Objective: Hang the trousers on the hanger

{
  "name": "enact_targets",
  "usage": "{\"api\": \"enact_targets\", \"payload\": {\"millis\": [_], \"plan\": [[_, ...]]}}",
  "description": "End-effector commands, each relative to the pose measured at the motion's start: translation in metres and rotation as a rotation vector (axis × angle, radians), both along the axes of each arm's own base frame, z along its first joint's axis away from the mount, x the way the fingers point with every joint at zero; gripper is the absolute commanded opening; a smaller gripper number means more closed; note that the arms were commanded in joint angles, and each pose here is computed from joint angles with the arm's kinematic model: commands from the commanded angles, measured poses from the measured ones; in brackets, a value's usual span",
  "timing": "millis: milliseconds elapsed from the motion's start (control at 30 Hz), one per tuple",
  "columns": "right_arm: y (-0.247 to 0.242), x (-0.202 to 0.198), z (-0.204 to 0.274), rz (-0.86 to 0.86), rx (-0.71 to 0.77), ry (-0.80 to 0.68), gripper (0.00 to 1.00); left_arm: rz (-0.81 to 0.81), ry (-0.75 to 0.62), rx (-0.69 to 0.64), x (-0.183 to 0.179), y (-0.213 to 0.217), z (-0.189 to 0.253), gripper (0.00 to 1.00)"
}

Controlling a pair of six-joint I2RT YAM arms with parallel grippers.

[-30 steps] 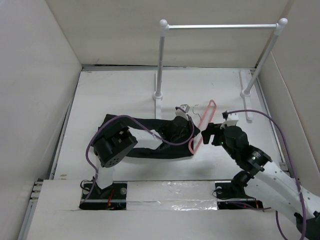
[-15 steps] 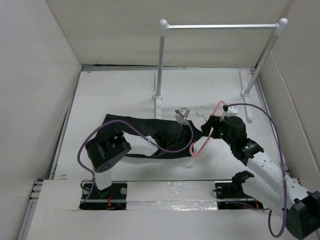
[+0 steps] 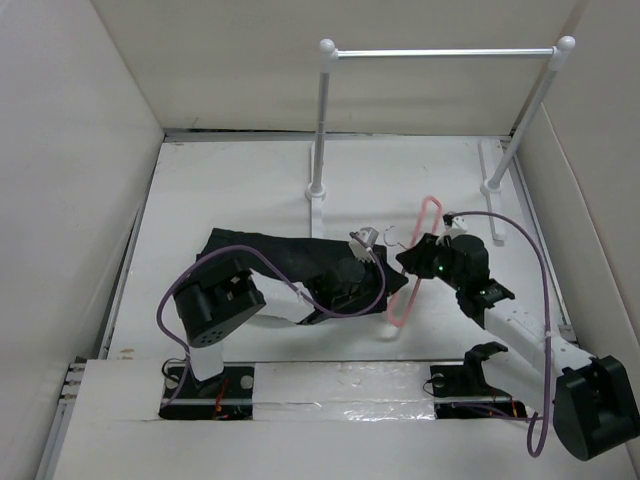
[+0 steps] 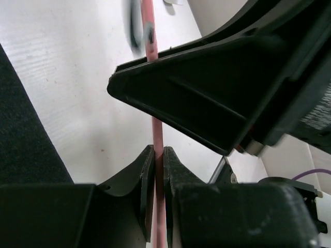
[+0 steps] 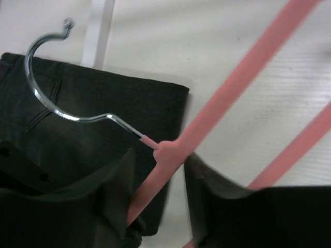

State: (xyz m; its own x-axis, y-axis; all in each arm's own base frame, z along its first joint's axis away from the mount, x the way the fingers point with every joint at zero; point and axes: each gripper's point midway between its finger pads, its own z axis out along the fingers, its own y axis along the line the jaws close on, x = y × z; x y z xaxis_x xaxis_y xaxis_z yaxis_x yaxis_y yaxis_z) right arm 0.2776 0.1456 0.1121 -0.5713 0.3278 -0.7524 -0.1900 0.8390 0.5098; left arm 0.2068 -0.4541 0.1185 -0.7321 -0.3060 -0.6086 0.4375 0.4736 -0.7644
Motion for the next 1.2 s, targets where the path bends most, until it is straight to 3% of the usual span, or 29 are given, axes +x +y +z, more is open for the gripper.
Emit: {"api": "enact_targets", "payload": {"millis": [0,133,367,567,733,833,933,1000,1100,1133,1167], "plan": [[0.010,0.011,0.028,0.027,0.081,-0.105,0.31,-0.017,-0.063,-0.108,-0.007,-0.007,0.040,0.00],[0.006,0.014,0.038,-0.008,0.093,-0.129,0.00,-0.027,-0.057,-0.085,-0.013,-0.005,0.032,0.00],[0.000,0.013,0.041,-0.035,0.100,-0.147,0.00,-0.046,-0.032,-0.040,-0.027,-0.006,0.010,0.23],[0.000,0.014,0.042,-0.040,0.112,-0.157,0.00,-0.072,-0.026,-0.014,-0.044,-0.013,0.000,0.27],[0.009,0.013,0.041,0.003,0.129,-0.142,0.00,-0.039,-0.026,0.005,-0.039,-0.011,-0.005,0.23],[0.013,0.011,0.039,0.030,0.133,-0.130,0.00,0.000,-0.026,0.030,-0.036,-0.008,-0.010,0.14],[0.018,0.005,0.036,0.065,0.151,-0.121,0.00,0.024,-0.027,0.056,-0.031,-0.006,-0.015,0.14],[0.020,0.003,0.033,0.082,0.153,-0.107,0.00,0.034,-0.030,0.061,-0.029,-0.007,-0.016,0.03],[0.023,-0.002,0.030,0.100,0.168,-0.099,0.00,0.039,-0.027,0.070,-0.031,-0.007,-0.018,0.00],[0.023,-0.003,0.030,0.107,0.165,-0.097,0.01,0.043,-0.029,0.069,-0.034,-0.006,-0.016,0.00],[0.023,-0.004,0.029,0.111,0.158,-0.095,0.09,0.048,-0.018,0.071,-0.039,-0.003,-0.018,0.00]]}}
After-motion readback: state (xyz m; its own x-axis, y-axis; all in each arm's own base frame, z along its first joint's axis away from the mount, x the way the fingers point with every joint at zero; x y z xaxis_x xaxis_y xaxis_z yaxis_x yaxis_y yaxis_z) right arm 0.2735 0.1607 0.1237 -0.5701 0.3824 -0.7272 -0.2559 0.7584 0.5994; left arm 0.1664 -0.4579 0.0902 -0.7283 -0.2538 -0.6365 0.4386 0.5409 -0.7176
